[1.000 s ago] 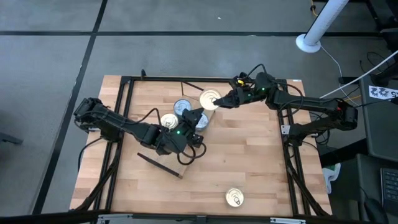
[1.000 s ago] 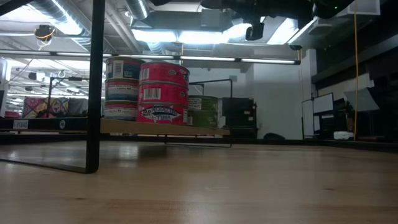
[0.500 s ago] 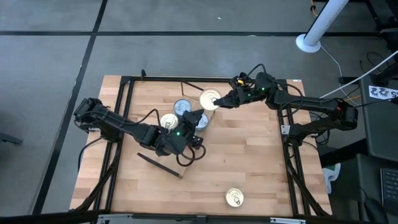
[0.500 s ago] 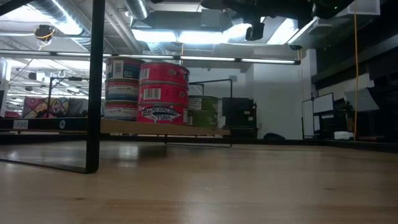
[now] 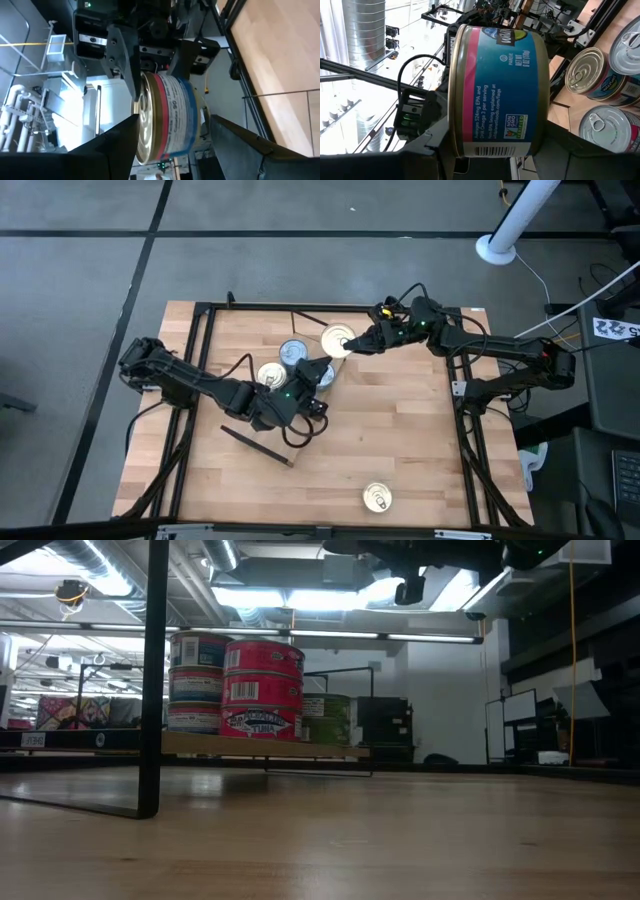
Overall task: Stack canned seafood by type on shelf
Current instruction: Stack the blue tuna can on top of the blue tuna can on the shelf
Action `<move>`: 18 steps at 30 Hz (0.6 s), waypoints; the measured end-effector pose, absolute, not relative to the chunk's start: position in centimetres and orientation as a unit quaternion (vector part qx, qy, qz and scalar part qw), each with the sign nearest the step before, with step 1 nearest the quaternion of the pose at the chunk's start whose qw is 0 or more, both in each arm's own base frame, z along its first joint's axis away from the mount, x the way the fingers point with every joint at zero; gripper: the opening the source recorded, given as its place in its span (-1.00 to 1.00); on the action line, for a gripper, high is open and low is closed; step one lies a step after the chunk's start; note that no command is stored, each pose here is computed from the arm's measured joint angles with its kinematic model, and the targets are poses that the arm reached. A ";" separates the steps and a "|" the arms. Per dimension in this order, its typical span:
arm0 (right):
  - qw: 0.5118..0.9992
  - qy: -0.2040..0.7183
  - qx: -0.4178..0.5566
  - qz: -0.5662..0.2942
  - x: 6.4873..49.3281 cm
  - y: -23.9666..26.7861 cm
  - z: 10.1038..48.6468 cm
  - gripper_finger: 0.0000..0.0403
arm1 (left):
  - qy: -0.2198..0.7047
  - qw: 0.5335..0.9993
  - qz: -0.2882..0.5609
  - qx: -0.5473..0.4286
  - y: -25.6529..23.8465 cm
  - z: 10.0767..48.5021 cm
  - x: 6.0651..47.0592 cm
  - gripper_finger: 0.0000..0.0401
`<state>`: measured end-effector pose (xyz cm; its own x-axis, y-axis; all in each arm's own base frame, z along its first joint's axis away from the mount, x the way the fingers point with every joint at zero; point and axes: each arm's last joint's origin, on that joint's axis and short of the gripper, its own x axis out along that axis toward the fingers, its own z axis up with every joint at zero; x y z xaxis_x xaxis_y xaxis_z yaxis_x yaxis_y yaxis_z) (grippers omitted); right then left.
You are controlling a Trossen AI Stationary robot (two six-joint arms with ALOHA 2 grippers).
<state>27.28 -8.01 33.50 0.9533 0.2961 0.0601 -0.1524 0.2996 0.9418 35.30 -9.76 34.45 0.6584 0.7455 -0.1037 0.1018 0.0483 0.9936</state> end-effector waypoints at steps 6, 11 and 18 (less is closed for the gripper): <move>0.805 0.058 0.573 0.143 27.3 -8.0 33.6 -0.03 | 0.334 0.633 0.243 0.655 -8.8 34.6 35.7 0.18; 0.802 0.052 0.574 0.155 27.3 -8.0 33.9 -0.03 | 0.340 0.629 0.248 0.653 -8.1 34.6 35.8 0.18; 0.800 0.057 0.575 0.161 27.2 -7.9 33.9 -0.03 | 0.345 0.615 0.234 0.670 -7.5 34.5 36.1 0.18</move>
<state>27.24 -7.94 33.90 0.9420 0.3223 0.0938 -0.1919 0.2877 0.9383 36.06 -7.50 34.53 0.6533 0.7490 -0.1107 0.1745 -0.0067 0.9846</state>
